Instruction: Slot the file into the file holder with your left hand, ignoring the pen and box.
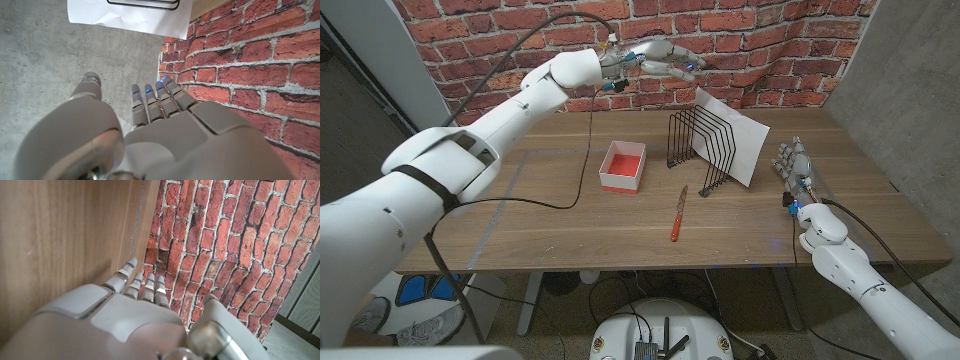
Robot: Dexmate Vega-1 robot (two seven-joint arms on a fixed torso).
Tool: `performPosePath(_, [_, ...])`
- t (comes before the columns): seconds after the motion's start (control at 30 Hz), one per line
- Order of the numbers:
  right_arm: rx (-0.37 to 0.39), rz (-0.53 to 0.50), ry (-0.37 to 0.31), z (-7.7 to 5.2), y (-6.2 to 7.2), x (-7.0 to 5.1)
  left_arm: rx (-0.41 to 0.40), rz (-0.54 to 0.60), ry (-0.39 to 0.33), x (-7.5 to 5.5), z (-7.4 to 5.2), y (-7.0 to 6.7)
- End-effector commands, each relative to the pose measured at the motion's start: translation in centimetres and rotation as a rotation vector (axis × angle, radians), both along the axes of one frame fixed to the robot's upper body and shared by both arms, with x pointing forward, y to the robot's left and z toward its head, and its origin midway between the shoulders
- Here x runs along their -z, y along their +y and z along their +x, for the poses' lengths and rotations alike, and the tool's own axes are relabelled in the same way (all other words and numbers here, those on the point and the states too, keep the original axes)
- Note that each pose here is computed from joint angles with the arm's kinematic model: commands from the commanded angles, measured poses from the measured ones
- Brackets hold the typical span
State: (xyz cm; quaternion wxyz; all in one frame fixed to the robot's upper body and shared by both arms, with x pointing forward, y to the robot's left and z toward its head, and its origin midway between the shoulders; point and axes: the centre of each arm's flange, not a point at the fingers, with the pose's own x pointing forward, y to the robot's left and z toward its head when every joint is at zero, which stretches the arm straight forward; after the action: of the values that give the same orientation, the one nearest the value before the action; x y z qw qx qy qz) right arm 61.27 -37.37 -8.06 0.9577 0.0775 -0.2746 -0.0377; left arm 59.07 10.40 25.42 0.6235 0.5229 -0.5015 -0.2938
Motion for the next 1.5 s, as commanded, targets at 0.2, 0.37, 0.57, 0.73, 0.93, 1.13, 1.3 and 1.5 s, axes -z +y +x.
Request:
performPosePath(0.2, [-0.006,-0.013,-0.001,0.3,0.2,-0.6,-0.078,-0.153,0.012,1.4,0.0,3.0])
performPosePath(0.37, [-0.007,-0.016,0.001,0.4,0.3,-0.7,-0.106,-0.193,0.01,2.0,-0.3,3.5])
performPosePath(0.57, [-0.016,-0.03,0.003,0.4,0.3,-0.7,-0.13,-0.258,0.033,3.1,-0.5,4.1])
performPosePath(0.73, [-0.017,-0.034,0.0,0.4,0.3,-0.9,-0.147,-0.296,0.066,4.1,-0.2,4.8])
performPosePath(0.93, [-0.024,-0.041,0.004,0.4,0.1,-1.1,-0.18,-0.364,0.096,5.4,0.3,5.7])
performPosePath(1.13, [-0.019,-0.049,0.003,0.2,-0.1,-1.5,-0.182,-0.421,0.126,6.9,0.5,6.2])
performPosePath(1.3, [-0.017,-0.049,-0.002,0.2,0.0,-1.7,-0.182,-0.48,0.151,8.1,0.7,6.9])
performPosePath(1.5, [-0.017,-0.048,-0.005,0.0,0.3,-2.0,-0.213,-0.529,0.185,9.3,0.7,8.3])
